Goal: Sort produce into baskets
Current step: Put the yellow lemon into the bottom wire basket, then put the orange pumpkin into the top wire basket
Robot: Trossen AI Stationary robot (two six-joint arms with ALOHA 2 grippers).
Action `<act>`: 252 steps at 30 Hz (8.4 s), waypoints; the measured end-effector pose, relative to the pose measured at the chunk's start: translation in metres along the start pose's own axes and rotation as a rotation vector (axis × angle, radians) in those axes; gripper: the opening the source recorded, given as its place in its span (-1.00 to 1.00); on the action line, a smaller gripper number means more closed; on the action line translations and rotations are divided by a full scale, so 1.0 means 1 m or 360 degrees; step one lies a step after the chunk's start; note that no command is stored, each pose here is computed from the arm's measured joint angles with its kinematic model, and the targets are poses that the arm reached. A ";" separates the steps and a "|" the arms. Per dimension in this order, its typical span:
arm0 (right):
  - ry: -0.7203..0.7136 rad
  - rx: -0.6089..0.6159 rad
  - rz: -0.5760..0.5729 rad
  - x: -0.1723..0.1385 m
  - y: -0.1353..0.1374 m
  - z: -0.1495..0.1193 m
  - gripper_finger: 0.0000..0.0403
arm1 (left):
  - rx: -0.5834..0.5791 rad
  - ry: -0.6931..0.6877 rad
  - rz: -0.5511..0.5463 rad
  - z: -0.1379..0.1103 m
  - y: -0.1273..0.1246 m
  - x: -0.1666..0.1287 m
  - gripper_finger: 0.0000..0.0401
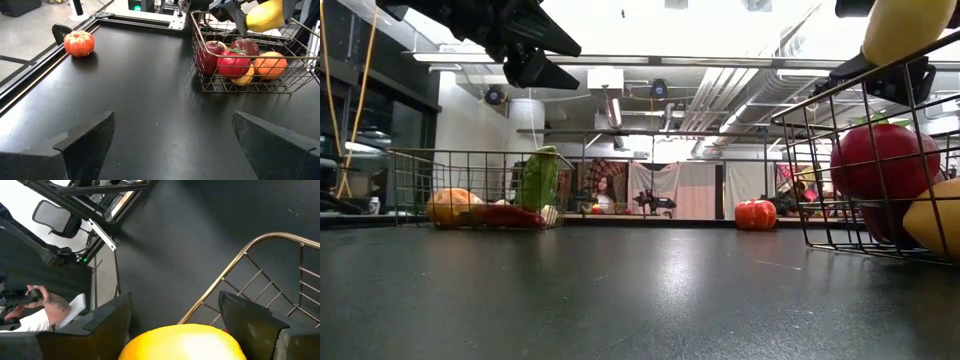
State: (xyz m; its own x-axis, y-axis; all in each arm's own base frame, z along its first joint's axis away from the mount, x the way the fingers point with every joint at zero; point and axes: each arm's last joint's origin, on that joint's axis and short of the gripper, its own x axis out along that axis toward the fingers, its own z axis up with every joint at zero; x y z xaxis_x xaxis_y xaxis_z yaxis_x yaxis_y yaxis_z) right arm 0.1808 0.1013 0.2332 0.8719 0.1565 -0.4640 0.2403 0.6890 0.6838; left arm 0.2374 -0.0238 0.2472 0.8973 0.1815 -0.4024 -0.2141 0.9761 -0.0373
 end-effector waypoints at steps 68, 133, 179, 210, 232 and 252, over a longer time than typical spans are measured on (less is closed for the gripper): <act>-0.1135 0.0396 -0.1426 -0.003 -0.200 0.165 0.76 | 0.0034 0.0022 0.0010 -0.001 0.000 0.000 0.96; -0.0768 0.0106 -0.0924 0.031 -0.199 0.164 0.97 | 0.0020 0.0022 0.0009 -0.001 0.000 0.000 0.96; -0.0692 0.0497 -0.2190 0.056 -0.223 0.204 0.97 | 0.0028 -0.0005 0.0031 0.000 0.001 0.000 0.96; -0.0355 0.1067 -0.1982 0.038 -0.262 0.243 0.97 | -0.0002 0.0000 0.0015 0.000 0.000 0.000 0.96; -0.0301 0.1053 -0.2077 0.040 -0.268 0.237 0.97 | -0.0002 0.0001 0.0015 0.000 0.000 0.000 0.96; -0.0377 0.1013 -0.2182 0.054 -0.292 0.233 0.97 | -0.0001 0.0018 -0.0025 -0.001 -0.001 0.000 0.96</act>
State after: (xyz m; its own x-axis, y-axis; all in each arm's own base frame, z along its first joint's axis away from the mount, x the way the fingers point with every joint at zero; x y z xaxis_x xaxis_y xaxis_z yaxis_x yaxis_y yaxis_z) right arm 0.2573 -0.2564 0.1393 -0.1359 -0.4835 -0.8647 0.9763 -0.2139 -0.0339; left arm 0.2372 -0.0246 0.2462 0.8961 0.1644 -0.4122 -0.2001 0.9788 -0.0445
